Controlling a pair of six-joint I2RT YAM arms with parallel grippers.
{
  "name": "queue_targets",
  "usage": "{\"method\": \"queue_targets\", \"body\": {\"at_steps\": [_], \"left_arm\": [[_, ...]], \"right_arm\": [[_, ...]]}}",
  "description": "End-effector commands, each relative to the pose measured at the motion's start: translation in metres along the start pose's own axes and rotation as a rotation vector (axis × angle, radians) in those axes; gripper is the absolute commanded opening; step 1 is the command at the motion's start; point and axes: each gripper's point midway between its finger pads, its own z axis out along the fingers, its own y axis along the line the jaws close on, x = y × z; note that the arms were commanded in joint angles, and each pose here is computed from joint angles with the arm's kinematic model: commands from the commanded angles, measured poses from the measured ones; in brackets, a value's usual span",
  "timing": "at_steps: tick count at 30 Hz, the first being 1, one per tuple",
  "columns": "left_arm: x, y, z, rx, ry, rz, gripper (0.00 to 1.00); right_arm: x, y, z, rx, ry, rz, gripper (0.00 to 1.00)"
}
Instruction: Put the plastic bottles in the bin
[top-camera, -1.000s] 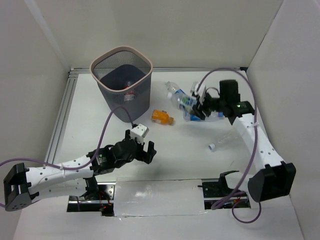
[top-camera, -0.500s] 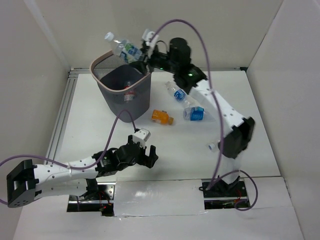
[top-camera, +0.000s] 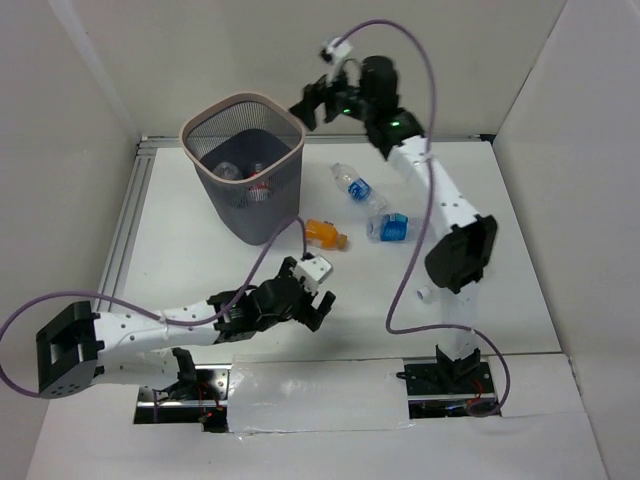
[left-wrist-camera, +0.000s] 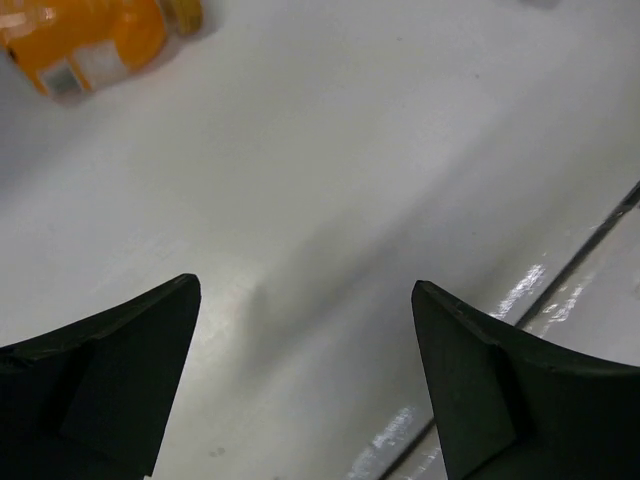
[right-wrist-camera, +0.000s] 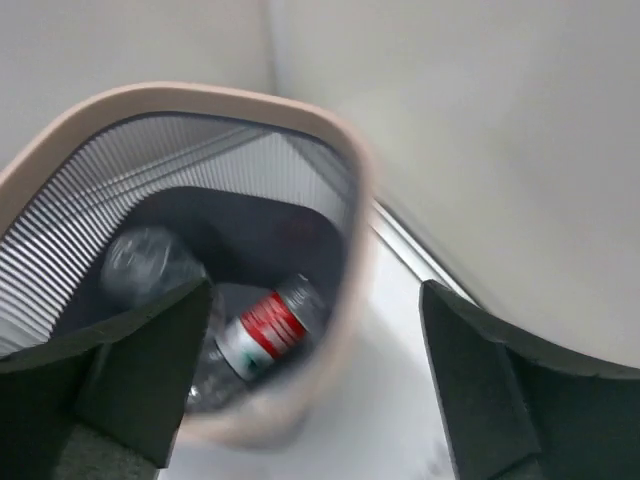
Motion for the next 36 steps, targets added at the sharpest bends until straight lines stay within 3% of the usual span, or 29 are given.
{"method": "queue_targets", "body": {"at_steps": [1, 4, 5, 6, 7, 8, 9, 11, 12, 14, 16, 19, 20, 25, 36], "left_arm": [[-0.038, -0.011, 0.011, 0.066, -0.079, 0.323, 0.98], [-0.036, -0.002, 0.02, 0.048, -0.035, 0.356, 0.97], [-0.034, 0.004, 0.021, 0.036, -0.019, 0.304, 0.97], [-0.036, 0.003, 0.018, 0.049, -0.022, 0.267, 0.95], [-0.033, 0.002, 0.014, 0.061, -0.018, 0.234, 0.94], [-0.023, 0.006, 0.011, 0.05, -0.006, 0.158, 0.94], [-0.029, 0.005, -0.007, 0.072, -0.057, 0.073, 0.93], [-0.014, 0.007, -0.011, 0.071, -0.042, 0.01, 0.91], [-0.011, 0.006, -0.017, 0.089, -0.048, -0.023, 0.86], [-0.004, 0.01, -0.03, 0.087, -0.068, -0.119, 0.74], [0.007, 0.017, -0.038, 0.061, -0.049, -0.167, 0.63], [0.023, 0.029, -0.051, 0.013, -0.024, -0.241, 0.7], [0.018, 0.031, -0.057, 0.008, -0.048, -0.286, 0.8], [0.034, 0.042, -0.07, -0.033, -0.044, -0.37, 0.87], [0.041, 0.046, -0.07, -0.062, -0.016, -0.356, 0.88]], "right_arm": [[-0.075, -0.049, -0.104, 0.1, -0.084, -0.071, 0.88], [-0.009, -0.039, -0.153, -0.014, 0.105, -0.105, 0.59], [0.002, -0.035, -0.172, -0.055, 0.152, -0.292, 0.55], [0.067, -0.022, -0.19, -0.126, 0.304, -0.249, 0.52], [0.093, -0.018, -0.2, -0.142, 0.367, -0.291, 0.51], [0.099, -0.005, -0.21, -0.171, 0.38, -0.412, 0.4], [0.159, 0.01, -0.22, -0.191, 0.462, -0.409, 0.2], [0.164, 0.024, -0.219, -0.21, 0.449, -0.425, 0.17], [0.188, 0.035, -0.219, -0.242, 0.471, -0.402, 0.23], [0.201, 0.05, -0.202, -0.281, 0.469, -0.373, 0.56], [0.213, 0.056, -0.191, -0.316, 0.487, -0.347, 0.76], [0.236, 0.056, -0.169, -0.335, 0.515, -0.284, 0.98], [0.239, 0.057, -0.163, -0.339, 0.512, -0.278, 1.0], [0.269, 0.056, -0.136, -0.365, 0.555, -0.272, 1.0], [0.307, 0.058, -0.09, -0.405, 0.572, -0.242, 1.0]]}}
